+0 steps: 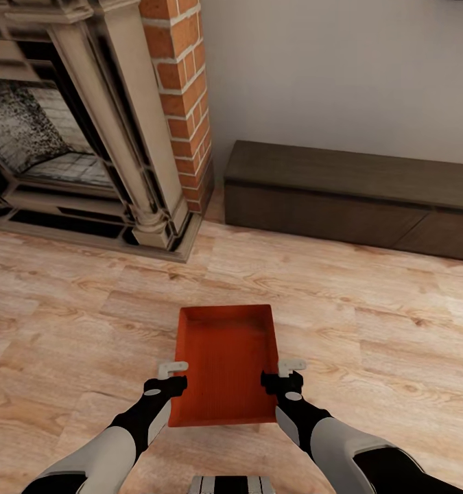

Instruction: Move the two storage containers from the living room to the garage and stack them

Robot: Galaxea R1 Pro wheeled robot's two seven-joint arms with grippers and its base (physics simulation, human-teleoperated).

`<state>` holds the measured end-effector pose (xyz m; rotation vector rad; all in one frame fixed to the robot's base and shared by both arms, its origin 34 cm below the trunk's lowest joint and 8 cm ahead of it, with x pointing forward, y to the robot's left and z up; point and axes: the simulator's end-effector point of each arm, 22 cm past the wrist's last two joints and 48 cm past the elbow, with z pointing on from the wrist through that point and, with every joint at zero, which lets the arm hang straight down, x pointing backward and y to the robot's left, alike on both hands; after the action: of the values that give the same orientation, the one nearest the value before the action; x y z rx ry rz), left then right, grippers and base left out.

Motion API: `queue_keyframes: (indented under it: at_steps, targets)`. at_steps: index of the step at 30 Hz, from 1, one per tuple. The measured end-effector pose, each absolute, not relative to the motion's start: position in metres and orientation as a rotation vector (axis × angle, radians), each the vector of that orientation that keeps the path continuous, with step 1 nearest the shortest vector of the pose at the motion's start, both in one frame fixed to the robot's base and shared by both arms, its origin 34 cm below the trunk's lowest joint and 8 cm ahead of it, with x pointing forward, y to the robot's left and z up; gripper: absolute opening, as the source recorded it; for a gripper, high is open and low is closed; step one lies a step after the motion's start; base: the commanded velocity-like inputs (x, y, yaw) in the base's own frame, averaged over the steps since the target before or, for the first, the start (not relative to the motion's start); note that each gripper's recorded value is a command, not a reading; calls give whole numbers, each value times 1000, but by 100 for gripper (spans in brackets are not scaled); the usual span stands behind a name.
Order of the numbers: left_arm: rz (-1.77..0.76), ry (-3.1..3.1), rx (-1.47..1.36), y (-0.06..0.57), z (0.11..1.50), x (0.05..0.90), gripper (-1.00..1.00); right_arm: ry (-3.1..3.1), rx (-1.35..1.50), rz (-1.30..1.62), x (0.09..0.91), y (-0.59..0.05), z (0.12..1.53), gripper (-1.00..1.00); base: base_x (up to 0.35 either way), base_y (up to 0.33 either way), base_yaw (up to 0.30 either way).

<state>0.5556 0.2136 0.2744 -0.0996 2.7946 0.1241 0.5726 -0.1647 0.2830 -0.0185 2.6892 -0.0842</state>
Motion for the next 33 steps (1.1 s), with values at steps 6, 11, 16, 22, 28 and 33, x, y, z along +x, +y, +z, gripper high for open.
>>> queue_keyframes:
  at_steps: [6,11,16,22,28,33]
  targets:
    - [124,2796,-99,214,262,553,100,2690,-16,-84,570,-165,271,100,0,0,0]
    - [126,2794,-100,215,252,552,100,2688,-23,-84,569,-165,261,100,0,0,0]
    - [126,2793,-101,215,242,551,100,2686,-35,-86,568,-164,250,100,0,0,0]
    - [126,2790,-101,215,229,549,100,2683,-44,-85,566,-164,238,100,0,0,0]
    - [124,2786,-102,214,228,551,100,2682,-49,-86,566,-164,236,100,0,0,0]
    - [126,2785,-101,215,228,551,100,2682,-49,-85,566,-164,236,100,0,0,0]
